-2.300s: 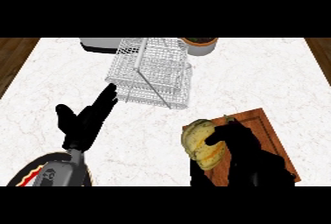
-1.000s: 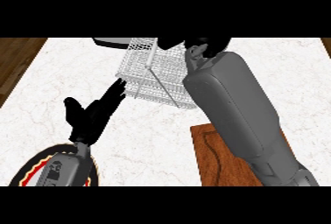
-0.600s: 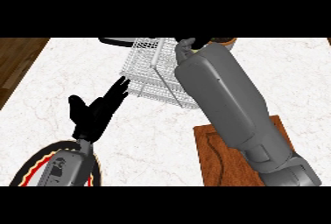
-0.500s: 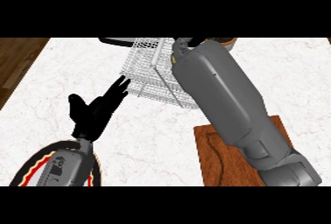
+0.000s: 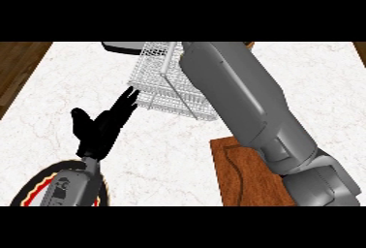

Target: Pick the squash from the cutting board and place it in the tiered basket

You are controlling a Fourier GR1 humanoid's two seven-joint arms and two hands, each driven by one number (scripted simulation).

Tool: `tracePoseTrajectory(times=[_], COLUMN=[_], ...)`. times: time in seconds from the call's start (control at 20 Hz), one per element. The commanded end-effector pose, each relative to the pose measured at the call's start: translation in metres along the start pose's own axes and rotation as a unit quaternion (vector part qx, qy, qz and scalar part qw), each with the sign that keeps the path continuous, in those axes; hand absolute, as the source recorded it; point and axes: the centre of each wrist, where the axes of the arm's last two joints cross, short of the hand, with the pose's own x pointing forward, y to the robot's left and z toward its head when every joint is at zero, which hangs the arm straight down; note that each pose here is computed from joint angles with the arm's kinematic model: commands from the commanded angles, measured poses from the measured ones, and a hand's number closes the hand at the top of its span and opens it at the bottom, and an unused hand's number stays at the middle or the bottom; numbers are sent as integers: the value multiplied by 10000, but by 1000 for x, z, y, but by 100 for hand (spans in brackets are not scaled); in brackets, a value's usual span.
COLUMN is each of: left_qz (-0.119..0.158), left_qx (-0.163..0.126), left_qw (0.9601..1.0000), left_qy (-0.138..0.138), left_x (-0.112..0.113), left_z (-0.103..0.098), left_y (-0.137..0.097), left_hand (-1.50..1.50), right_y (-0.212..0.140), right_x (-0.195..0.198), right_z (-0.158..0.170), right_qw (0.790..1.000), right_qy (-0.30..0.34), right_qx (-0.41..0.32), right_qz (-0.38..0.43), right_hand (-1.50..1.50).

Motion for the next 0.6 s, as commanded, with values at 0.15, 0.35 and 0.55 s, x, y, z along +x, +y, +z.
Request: tracePoseTrajectory(times=[0.15,0.35,0.55], left_qz=[86,154,244], left_qx=[301,551,715], left_qw=[9995,9980,9970], left_qy=[102,264,151], left_x=[-4,-20,-20], left_z=[2,17,24], left_y=[14,25,31], left_hand=[0,0,0], right_y=[6,-10,-35], right_x=[-27,-25,-34], right_z=[0,15,28], right_qw=[9930,9956,9959], right_qy=[828,853,791], right_qx=[-715,-179,360], right_qz=[-443,-336,-243], right_hand=[-150,-150,-150])
